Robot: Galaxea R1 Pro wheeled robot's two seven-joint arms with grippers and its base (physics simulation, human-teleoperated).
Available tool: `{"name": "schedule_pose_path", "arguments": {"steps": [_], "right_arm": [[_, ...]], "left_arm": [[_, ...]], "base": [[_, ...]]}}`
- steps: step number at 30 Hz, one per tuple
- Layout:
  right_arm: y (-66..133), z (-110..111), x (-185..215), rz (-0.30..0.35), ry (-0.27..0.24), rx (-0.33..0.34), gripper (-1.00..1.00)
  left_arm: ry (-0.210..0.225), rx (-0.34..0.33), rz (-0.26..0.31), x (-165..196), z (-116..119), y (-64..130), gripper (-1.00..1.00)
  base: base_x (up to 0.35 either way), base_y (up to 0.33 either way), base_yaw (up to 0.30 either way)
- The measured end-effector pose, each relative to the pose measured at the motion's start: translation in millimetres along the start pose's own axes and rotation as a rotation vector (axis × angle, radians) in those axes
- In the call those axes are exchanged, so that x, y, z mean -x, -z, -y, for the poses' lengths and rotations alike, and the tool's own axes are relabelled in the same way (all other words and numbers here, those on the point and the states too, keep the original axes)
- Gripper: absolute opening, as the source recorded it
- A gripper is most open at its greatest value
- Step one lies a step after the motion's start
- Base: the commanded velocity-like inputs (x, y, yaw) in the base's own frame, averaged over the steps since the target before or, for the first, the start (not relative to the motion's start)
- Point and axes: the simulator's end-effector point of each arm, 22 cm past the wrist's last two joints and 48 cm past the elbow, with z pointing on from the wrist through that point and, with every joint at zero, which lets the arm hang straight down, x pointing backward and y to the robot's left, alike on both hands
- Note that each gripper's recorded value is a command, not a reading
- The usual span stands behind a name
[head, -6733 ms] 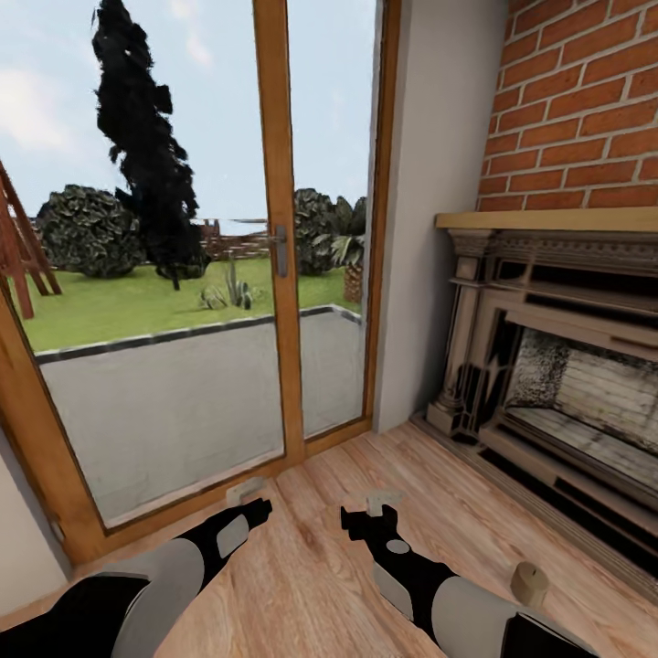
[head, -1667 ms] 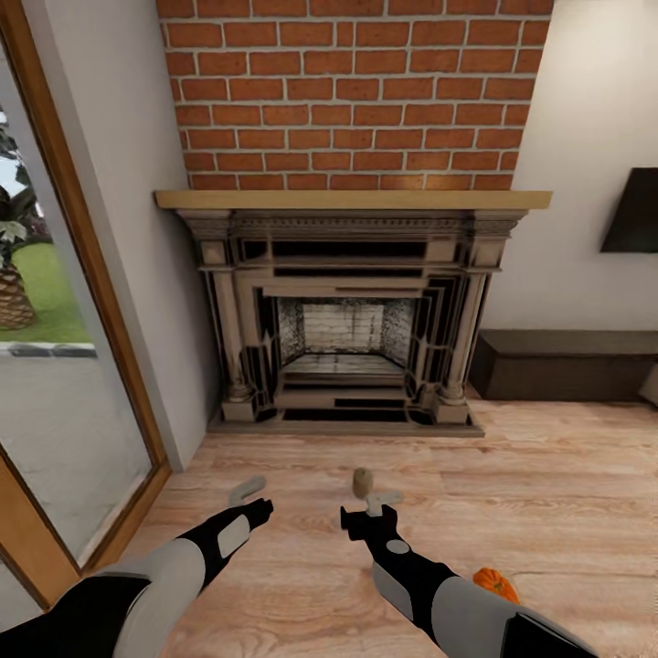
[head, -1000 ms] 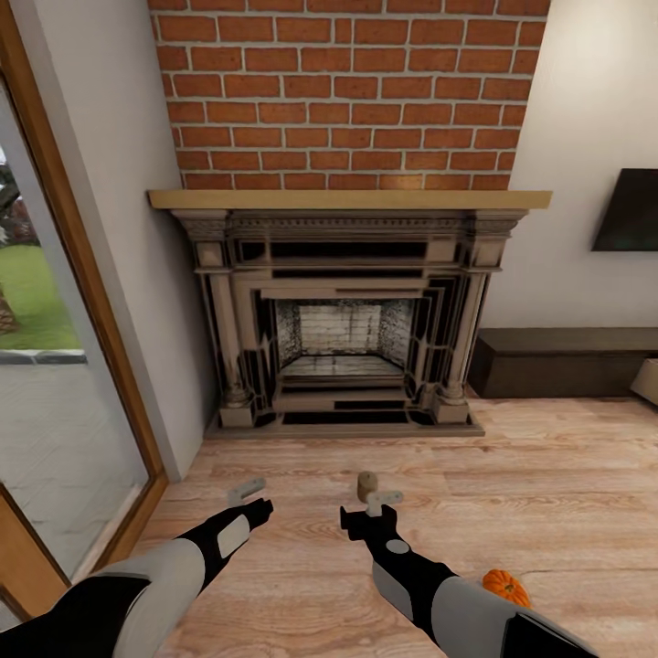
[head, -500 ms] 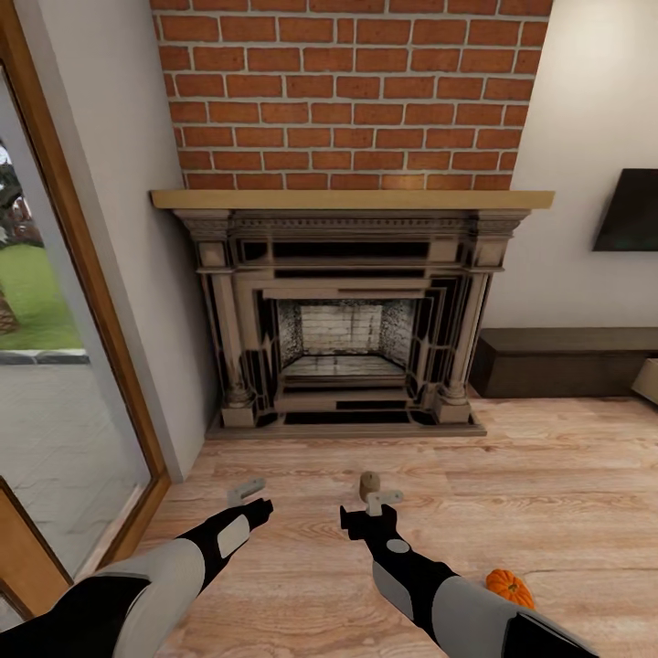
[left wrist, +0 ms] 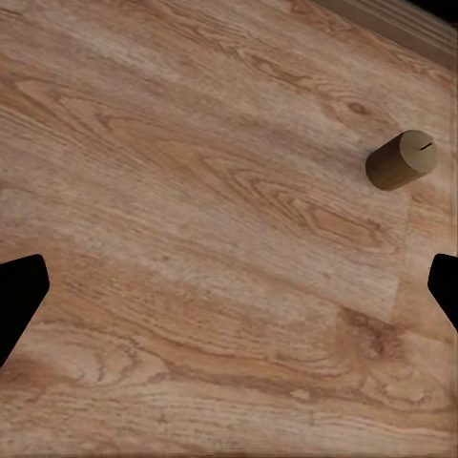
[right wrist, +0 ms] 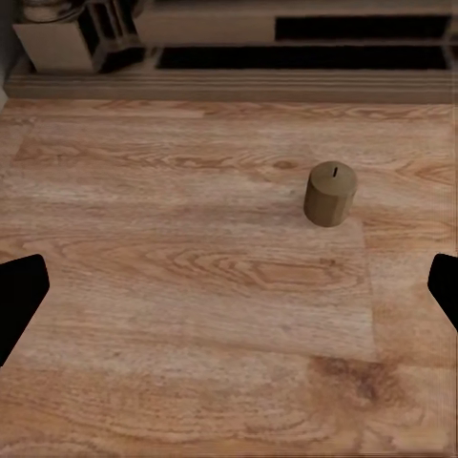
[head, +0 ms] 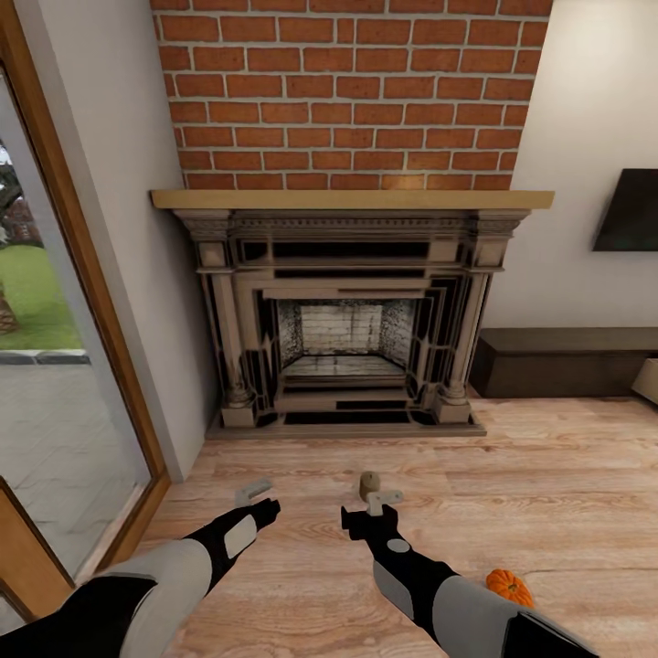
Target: Place each of the two pumpkins and all three candles from the living room inside a cabinet in the living room (use any cabinet), then make sure every cabinet is closed, and position the cauldron so it is next to a table in the living room.
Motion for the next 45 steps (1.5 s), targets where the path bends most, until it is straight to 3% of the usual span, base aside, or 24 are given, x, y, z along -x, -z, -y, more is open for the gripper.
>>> {"name": "schedule_pose_path", "arguments": {"steps": [2,4,7,9,10,14,17,18,19,20,26,31,34,39,45], "right_arm": [[-0.9,0.6,-3.1,-0.031,0.0,-0.003,1.0],[-5.8,-4.2,6.4,-0.121,0.029,0.005,1.0],[-10.5,-1.6,31.7,-0.188,0.06,-0.009,1.0],[-13.7,4.8,76.3,-0.225,0.102,-0.034,1.0],[-13.8,6.9,99.4,-0.235,0.122,-0.042,1.0],[-6.6,13.5,148.7,-0.301,0.171,-0.065,1.0],[1.9,16.3,173.3,-0.355,0.183,-0.073,1.0],[6.6,15.9,180.4,-0.384,0.177,-0.07,1.0],[28.6,15.1,179.7,-0.542,0.164,-0.055,1.0],[35.9,17.3,189.5,-0.571,0.167,-0.058,1.0],[52.9,39.8,237.5,-0.595,0.1,-0.106,1.0],[55.2,43.5,243.1,-0.597,0.086,-0.112,1.0],[54.9,45.1,243.0,-0.597,0.082,-0.115,1.0],[48.1,46.2,246.0,-0.558,0.066,-0.116,1.0],[23.1,48.1,254.2,-0.403,0.029,-0.122,1.0]], "left_arm": [[-0.017,-0.005,-0.057,-10.8,6.8,1.5,1.0],[-0.052,-0.018,-0.146,4.3,26.3,11.1,1.0],[-0.095,0.02,-0.197,20.3,32.0,23.7,1.0],[-0.124,0.079,-0.177,48.5,39.7,39.8,1.0],[-0.145,0.101,-0.194,54.2,40.6,47.8,1.0],[-0.225,0.126,-0.322,52.5,39.9,69.3,1.0],[-0.252,0.131,-0.38,57.3,44.0,76.4,1.0],[-0.264,0.145,-0.421,52.7,40.5,77.0,1.0],[-0.294,0.185,-0.512,48.3,32.2,81.7,1.0],[-0.302,0.196,-0.532,52.0,31.7,85.3,1.0],[-0.309,0.192,-0.499,102.6,51.3,102.3,1.0],[-0.273,0.119,-0.41,142.6,84.3,111.7,1.0],[-0.265,0.101,-0.388,152.1,91.5,114.4,1.0],[-0.26,0.098,-0.368,158.1,92.2,113.5,1.0],[-0.254,0.108,-0.365,152.5,82.7,104.4,1.0]], "base": [[0.0,0.0,0.0],[0.0,0.0,0.0],[0.0,0.0,0.0],[0.0,0.0,0.0],[0.0,0.0,0.0],[0.0,0.0,0.0],[0.0,0.0,0.0],[0.0,0.0,0.0],[0.0,0.0,0.0],[0.0,0.0,0.0],[0.0,0.0,0.0],[0.0,0.0,0.0],[0.0,0.0,0.0],[0.0,0.0,0.0],[0.0,0.0,0.0]]}}
